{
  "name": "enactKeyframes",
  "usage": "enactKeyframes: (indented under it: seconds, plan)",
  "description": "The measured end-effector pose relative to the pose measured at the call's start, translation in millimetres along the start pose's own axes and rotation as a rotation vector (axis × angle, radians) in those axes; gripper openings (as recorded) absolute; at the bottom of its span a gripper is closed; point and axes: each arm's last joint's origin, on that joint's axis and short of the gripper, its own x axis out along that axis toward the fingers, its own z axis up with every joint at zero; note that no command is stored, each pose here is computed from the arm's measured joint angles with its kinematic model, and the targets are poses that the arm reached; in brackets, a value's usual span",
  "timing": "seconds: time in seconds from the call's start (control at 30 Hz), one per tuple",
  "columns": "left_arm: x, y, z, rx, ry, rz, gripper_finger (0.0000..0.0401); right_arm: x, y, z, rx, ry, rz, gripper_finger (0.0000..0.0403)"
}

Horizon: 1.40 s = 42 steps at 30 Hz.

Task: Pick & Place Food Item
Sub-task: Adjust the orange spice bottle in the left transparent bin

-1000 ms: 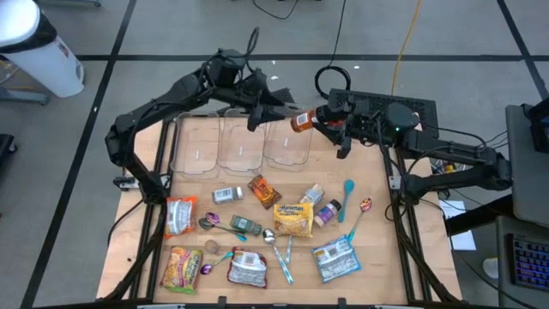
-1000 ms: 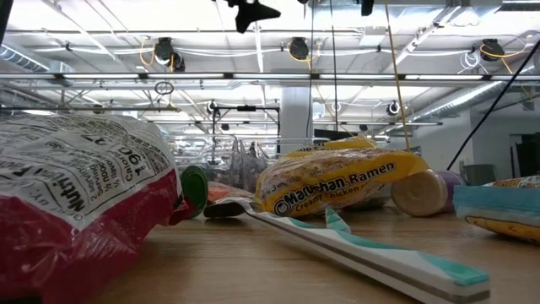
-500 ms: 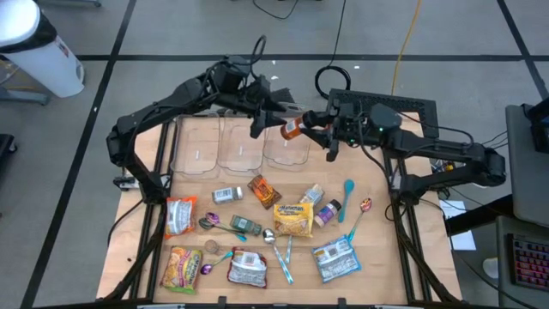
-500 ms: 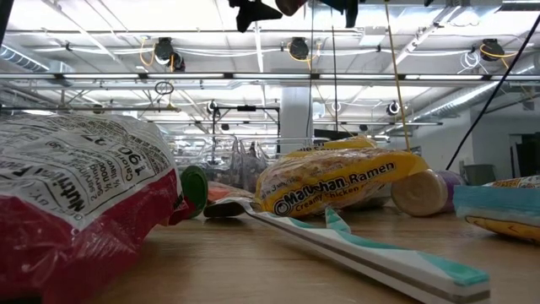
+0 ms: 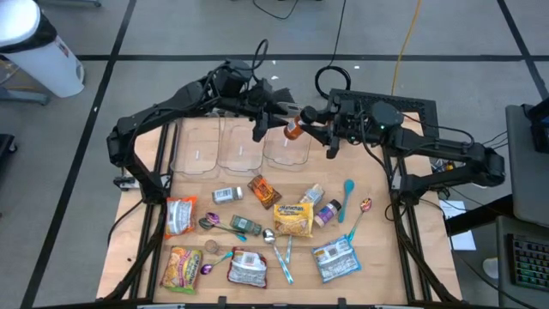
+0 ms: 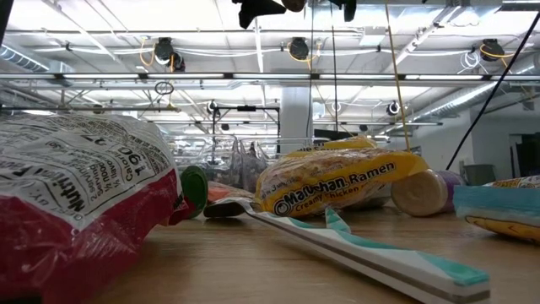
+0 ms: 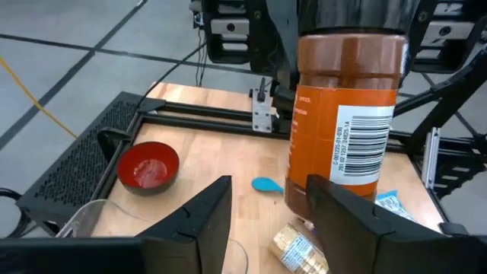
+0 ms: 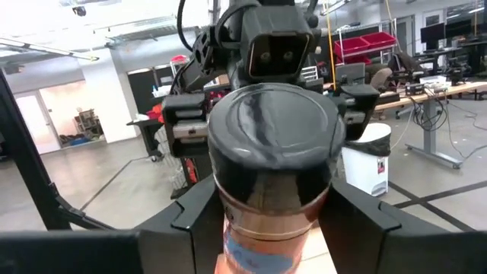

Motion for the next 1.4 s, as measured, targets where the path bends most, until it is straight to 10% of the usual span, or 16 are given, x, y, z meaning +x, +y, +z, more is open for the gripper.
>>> enactKeyframes:
  seconds: [0.9, 1.4]
  plan:
    - [-6.9, 24.4, -11.2, -0.088, 0.076, 0.063, 0.0251, 1.2, -16.0, -8.3, -0.019, 0.13, -0.037, 0.0172]
    - [-13.0, -5.4, 3.6, -0.01, -0.016, -0.005, 0.0336, 11.5, -30.7, -24.6, 0.041, 0.218, 0.027, 0.0173]
